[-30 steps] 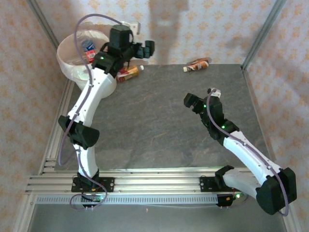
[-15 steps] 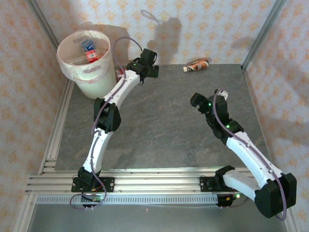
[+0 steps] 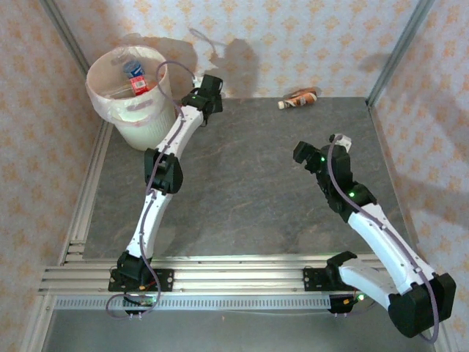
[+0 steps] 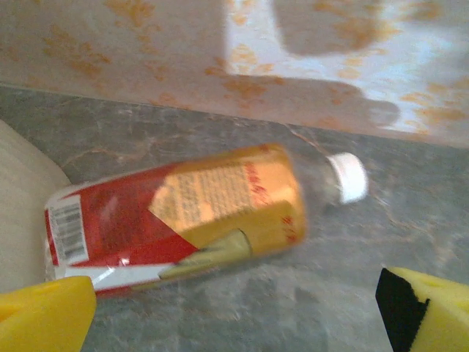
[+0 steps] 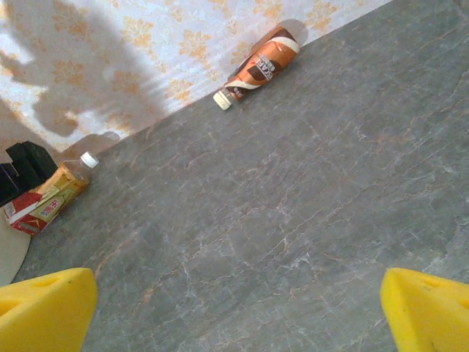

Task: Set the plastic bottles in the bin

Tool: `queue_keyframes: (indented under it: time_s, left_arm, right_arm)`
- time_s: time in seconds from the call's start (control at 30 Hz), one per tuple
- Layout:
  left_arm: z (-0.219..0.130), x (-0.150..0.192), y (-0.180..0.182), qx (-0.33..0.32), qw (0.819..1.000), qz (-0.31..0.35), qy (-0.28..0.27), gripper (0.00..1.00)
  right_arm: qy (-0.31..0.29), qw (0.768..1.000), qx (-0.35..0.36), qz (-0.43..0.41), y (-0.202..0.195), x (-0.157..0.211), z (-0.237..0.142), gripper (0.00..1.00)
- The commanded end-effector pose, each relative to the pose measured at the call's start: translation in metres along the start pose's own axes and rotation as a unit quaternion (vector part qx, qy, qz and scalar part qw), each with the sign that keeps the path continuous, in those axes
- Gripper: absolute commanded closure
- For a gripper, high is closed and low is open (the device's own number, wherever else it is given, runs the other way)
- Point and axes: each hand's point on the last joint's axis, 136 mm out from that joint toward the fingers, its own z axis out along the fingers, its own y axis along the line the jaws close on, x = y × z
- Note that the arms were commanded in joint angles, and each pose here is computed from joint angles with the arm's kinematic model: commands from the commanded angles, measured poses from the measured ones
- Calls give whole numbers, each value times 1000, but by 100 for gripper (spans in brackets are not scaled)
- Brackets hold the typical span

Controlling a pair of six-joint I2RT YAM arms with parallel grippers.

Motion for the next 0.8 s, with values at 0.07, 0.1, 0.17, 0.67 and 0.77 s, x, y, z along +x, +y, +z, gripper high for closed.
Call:
queue_keyframes:
  time_s: [0.07, 0.1, 0.17, 0.67, 0.77]
  left_arm:
    - [14, -15, -7, 35, 998, -39, -25, 0]
    - [18, -15, -5, 35, 998, -43, -28, 0]
    - [25, -12, -1, 22, 999, -38, -31, 0]
    - [-17, 77, -37, 87, 987, -13, 136, 0]
    - [-46, 80, -51, 115, 982, -12, 152, 0]
  right_arm:
    - [-24, 999, 26, -10, -13, -9, -11, 1]
    - [-23, 999, 27, -11, -14, -9, -11, 1]
    - [-21, 999, 32, -14, -15, -9, -12, 1]
    - [-25, 999, 30, -26, -18, -5, -13, 1]
    - [-20, 999, 25, -36, -14, -8, -16, 1]
